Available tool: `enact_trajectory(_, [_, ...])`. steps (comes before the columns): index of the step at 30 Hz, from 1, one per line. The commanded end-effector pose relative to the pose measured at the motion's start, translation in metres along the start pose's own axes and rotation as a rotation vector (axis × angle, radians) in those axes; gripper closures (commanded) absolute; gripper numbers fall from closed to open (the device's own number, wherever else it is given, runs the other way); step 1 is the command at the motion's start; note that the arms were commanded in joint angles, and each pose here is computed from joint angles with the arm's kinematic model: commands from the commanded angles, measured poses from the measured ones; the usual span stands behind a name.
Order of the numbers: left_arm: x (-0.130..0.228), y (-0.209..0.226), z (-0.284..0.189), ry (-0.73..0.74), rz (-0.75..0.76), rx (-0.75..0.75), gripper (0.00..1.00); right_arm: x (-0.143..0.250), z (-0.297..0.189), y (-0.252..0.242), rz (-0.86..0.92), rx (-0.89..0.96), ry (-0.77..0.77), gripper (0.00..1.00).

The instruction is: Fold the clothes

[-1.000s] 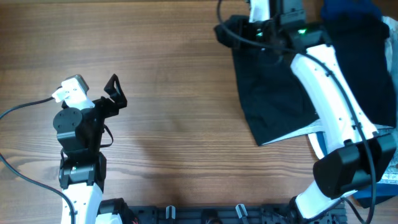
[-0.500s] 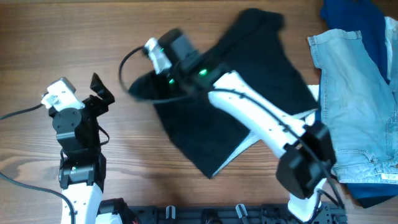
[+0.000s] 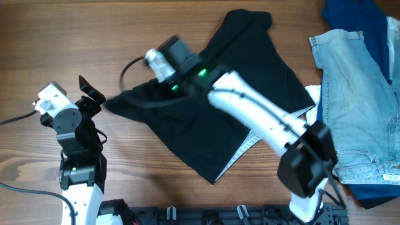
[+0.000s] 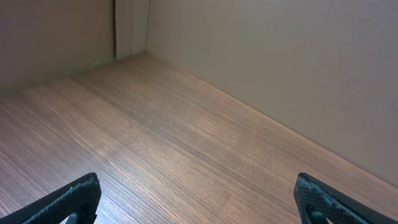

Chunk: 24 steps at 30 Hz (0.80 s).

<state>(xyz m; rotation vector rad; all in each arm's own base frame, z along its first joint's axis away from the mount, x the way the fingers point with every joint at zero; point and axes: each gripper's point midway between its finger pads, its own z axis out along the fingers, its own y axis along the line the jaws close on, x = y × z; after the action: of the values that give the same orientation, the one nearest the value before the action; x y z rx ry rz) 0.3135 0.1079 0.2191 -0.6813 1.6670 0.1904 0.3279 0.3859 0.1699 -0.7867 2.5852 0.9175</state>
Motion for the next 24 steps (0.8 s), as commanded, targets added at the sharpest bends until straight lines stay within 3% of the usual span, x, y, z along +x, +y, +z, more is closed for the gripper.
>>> enact_trajectory(1, [-0.008,-0.003,0.001,-0.014,0.001,0.011,0.0,-0.038,-0.076,-0.083,0.121,0.138,-0.141,0.0])
enact_trajectory(6, [0.014,-0.041,0.001,0.095,0.01,0.231,0.0,0.001,-0.142,-0.215,0.397,0.45,-0.117,0.0])
enact_trajectory(9, [0.039,-0.055,0.005,0.189,0.022,0.311,0.0,0.033,-0.168,-0.263,0.507,0.598,-0.075,0.0])
enact_trajectory(16, [0.094,-0.075,0.019,0.357,0.043,0.401,0.0,0.074,-0.159,-0.286,0.551,0.638,0.022,0.0])
enact_trajectory(24, [0.11,-0.089,0.018,0.367,0.163,0.457,0.0,0.153,-0.113,-0.276,0.584,0.607,0.262,0.0])
